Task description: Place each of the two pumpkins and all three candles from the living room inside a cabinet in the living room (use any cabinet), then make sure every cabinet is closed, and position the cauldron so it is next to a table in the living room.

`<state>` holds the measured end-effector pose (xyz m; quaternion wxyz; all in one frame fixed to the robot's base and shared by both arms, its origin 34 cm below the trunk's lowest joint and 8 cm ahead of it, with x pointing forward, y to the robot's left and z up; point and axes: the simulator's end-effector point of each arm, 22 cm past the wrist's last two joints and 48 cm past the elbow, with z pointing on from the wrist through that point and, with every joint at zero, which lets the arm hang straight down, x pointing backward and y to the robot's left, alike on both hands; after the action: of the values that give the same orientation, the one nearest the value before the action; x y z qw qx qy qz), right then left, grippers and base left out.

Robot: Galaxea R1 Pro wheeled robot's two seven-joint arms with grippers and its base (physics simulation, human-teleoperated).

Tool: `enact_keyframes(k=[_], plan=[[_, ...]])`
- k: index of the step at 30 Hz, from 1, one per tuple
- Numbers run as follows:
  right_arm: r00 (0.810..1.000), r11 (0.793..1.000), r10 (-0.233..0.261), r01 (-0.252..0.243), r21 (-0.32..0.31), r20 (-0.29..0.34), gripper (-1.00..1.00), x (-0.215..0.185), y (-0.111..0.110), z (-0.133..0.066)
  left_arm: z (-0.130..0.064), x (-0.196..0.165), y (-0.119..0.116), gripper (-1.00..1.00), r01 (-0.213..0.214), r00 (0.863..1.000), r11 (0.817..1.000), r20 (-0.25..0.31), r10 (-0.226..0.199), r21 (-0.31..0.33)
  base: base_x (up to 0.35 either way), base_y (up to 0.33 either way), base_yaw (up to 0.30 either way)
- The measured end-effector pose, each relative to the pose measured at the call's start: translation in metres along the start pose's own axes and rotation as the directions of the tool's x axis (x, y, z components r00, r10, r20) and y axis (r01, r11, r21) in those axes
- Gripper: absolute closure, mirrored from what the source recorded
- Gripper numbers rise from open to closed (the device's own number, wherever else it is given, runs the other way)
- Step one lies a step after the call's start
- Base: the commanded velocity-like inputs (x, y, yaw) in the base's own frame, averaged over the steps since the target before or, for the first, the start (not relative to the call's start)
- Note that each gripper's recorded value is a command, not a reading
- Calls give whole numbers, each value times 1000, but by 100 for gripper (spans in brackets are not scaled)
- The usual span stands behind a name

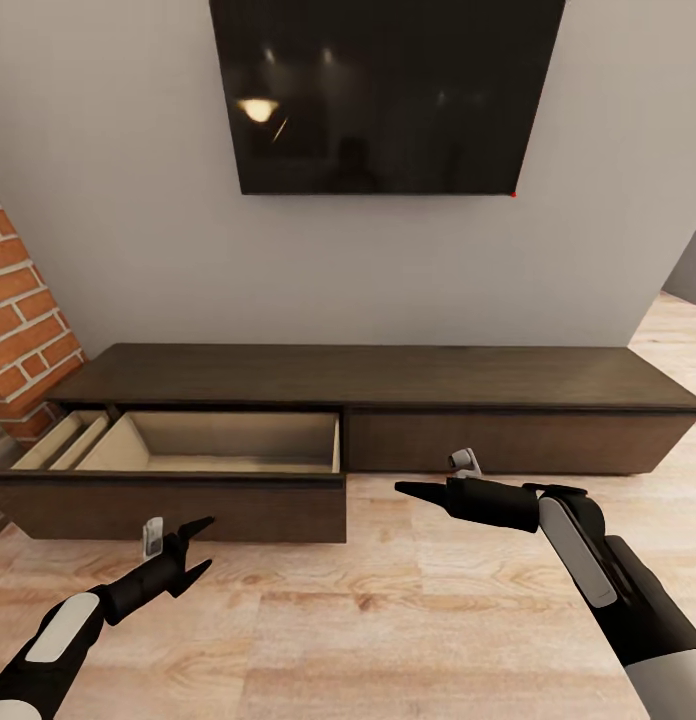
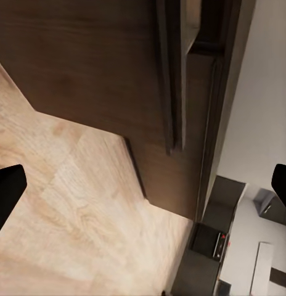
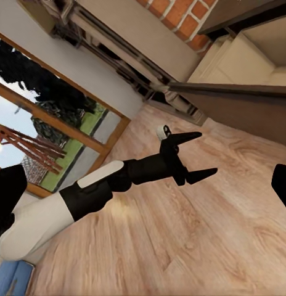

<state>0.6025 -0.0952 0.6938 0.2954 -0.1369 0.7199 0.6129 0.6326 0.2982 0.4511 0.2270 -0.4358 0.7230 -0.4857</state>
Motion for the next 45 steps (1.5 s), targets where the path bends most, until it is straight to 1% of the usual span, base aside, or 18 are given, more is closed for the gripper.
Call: enact_keyframes(k=[17,20,23,24,25,26,27,30,32,33,34,35,36,38,39,40,42,45], plan=[[1000,1000,-8,8,23,-11,-100,-27,21,0,-9,0,-33,-100,-5,1000,1000,-4,5,-11,-126,0,0],[1000,1000,-2,2,28,-11,-100,-31,23,-1,-10,2,-34,-100,-8,1000,999,-9,8,-34,-17,0,0],[1000,999,0,1,38,-11,-100,-35,24,-1,-11,6,-24,-100,-18,1000,994,-21,16,-111,-5,0,0],[1000,998,-3,3,61,-12,-100,-36,20,0,-13,7,-13,-100,-25,999,985,-24,21,-169,-2,0,0],[1000,997,-3,4,73,-12,-100,-37,19,0,-15,7,-10,-100,-27,999,981,-24,22,-191,-1,0,0],[1000,993,-5,6,114,-13,-100,-38,11,-1,-18,7,0,-100,-31,999,968,-25,25,-249,0,0,0],[1000,992,-5,6,129,-14,-100,-40,9,-1,-19,7,2,-100,-32,999,963,-25,26,-267,0,0,0],[1000,977,-5,9,215,-17,-100,-43,-6,-4,-26,6,14,-100,-46,999,933,-26,40,-356,0,0,0],[1000,938,19,-11,345,-21,-100,-38,-41,-14,-31,4,27,-100,-89,996,896,-27,86,-436,0,0,0],[999,899,36,-25,437,-18,-100,-33,-68,-24,-34,0,35,-100,-121,992,869,-17,129,-480,0,0,0],[999,884,43,-32,467,-13,-100,-32,-77,-28,-35,-1,36,-100,-132,990,861,-13,144,-492,0,0,0],[999,826,42,-36,563,2,-100,-30,-106,-43,-30,4,39,-100,-161,984,843,-16,178,-513,0,0,0],[999,781,35,-38,624,17,-100,-29,-124,-55,-26,11,39,-100,-177,981,835,-25,193,-520,0,0,0],[999,691,22,-46,721,43,-100,-26,-152,-76,-19,24,38,-100,-208,975,821,-45,218,-531,0,0,0],[998,654,23,-55,754,53,-100,-21,-161,-82,-16,30,38,-100,-223,972,814,-57,229,-536,0,0,0],[998,638,25,-61,768,58,-100,-19,-164,-85,-15,33,36,-100,-231,970,811,-64,234,-537,0,0,0],[997,592,26,-75,802,74,-100,-11,-174,-92,-10,44,34,-100,-254,965,802,-82,250,-541,0,0,0],[996,559,21,-88,825,92,-100,-5,-181,-100,-6,49,27,-100,-267,960,797,-79,268,-541,0,0,0]])
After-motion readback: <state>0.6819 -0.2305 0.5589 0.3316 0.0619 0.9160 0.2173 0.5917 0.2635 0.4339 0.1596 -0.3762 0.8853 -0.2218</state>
